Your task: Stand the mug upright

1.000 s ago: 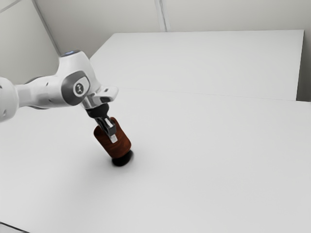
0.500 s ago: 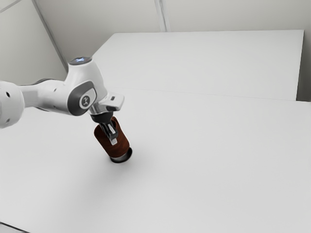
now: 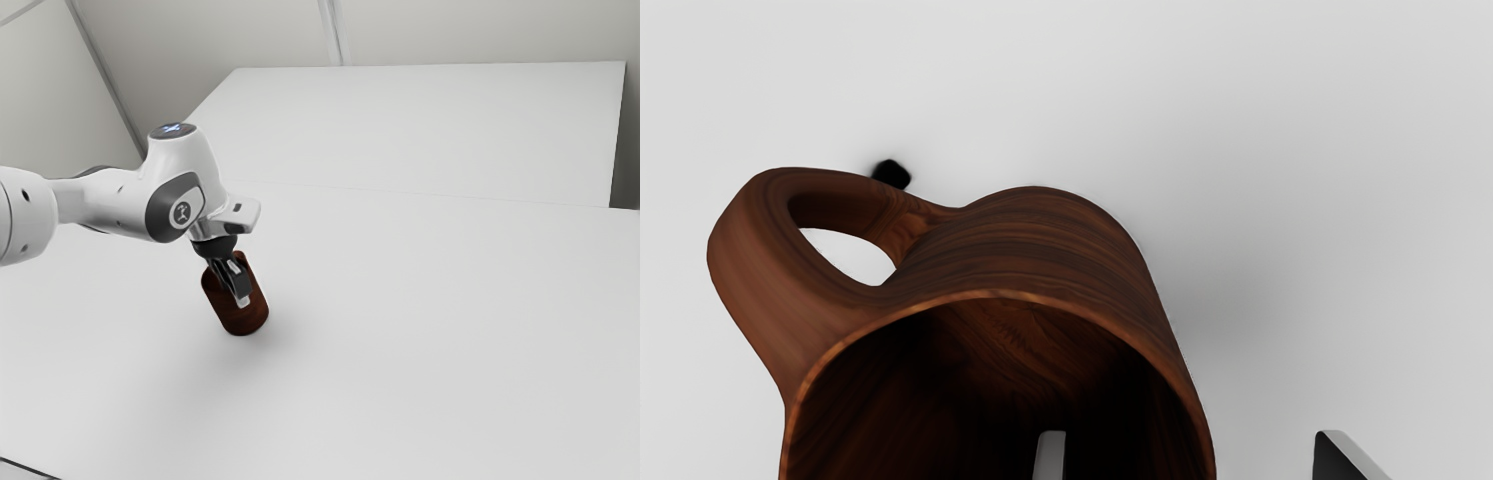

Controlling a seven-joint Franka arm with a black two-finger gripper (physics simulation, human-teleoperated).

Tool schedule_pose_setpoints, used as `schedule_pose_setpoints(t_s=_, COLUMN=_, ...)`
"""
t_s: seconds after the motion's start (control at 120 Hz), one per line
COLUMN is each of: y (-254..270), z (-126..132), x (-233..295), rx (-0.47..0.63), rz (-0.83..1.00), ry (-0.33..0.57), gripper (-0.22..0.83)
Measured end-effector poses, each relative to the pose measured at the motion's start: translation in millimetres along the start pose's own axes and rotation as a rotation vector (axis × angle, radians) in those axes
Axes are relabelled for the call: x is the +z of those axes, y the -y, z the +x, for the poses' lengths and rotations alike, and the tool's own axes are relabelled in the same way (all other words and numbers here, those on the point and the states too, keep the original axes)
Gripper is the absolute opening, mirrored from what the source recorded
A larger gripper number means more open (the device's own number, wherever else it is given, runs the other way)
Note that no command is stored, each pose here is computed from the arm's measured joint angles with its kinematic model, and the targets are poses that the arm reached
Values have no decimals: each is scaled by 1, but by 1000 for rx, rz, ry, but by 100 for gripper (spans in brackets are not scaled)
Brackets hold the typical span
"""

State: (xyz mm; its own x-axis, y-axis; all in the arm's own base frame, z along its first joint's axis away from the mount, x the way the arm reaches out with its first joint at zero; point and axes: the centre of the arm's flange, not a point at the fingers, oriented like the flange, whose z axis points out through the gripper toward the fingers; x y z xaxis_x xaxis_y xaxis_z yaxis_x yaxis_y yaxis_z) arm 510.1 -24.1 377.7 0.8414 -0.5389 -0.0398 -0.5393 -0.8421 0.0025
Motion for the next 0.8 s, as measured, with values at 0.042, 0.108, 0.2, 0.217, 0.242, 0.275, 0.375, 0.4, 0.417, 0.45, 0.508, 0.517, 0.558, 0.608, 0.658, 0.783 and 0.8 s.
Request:
schedule_pose_setpoints(t_s=0.042, y=0, z=0, x=-2, rx=0, rz=2, ry=-3, gripper=44)
schedule_pose_setpoints(t_s=0.108, y=1, z=-1, x=-5, rx=-1, rz=4, ry=-6, gripper=49)
schedule_pose_setpoints(t_s=0.2, y=1, z=-3, x=-23, rx=-2, rz=19, ry=-29, gripper=53)
schedule_pose_setpoints(t_s=0.217, y=0, z=-4, x=-29, rx=-3, rz=21, ry=-34, gripper=54)
schedule_pose_setpoints(t_s=0.242, y=0, z=-4, x=-36, rx=-5, rz=24, ry=-41, gripper=55)
schedule_pose_setpoints(t_s=0.275, y=0, z=-4, x=-42, rx=-11, rz=23, ry=-45, gripper=56)
schedule_pose_setpoints(t_s=0.375, y=1, z=-2, x=-64, rx=-47, rz=25, ry=-65, gripper=58)
schedule_pose_setpoints(t_s=0.4, y=1, z=-3, x=-69, rx=-63, rz=24, ry=-67, gripper=58)
schedule_pose_setpoints(t_s=0.417, y=2, z=-3, x=-74, rx=-77, rz=22, ry=-70, gripper=59)
schedule_pose_setpoints(t_s=0.45, y=5, z=-3, x=-85, rx=-105, rz=18, ry=-79, gripper=59)
schedule_pose_setpoints(t_s=0.508, y=7, z=1, x=-111, rx=-146, rz=16, ry=-99, gripper=60)
schedule_pose_setpoints(t_s=0.517, y=8, z=2, x=-115, rx=-151, rz=17, ry=-104, gripper=60)
schedule_pose_setpoints(t_s=0.558, y=9, z=6, x=-134, rx=-175, rz=19, ry=-122, gripper=60)
schedule_pose_setpoints(t_s=0.608, y=10, z=8, x=-153, rx=-201, rz=21, ry=-140, gripper=60)
schedule_pose_setpoints(t_s=0.658, y=12, z=11, x=-177, rx=-226, rz=27, ry=-162, gripper=61)
schedule_pose_setpoints(t_s=0.783, y=21, z=19, x=-235, rx=-281, rz=30, ry=-186, gripper=61)
schedule_pose_setpoints(t_s=0.8, y=23, z=19, x=-242, rx=-288, rz=30, ry=-186, gripper=61)
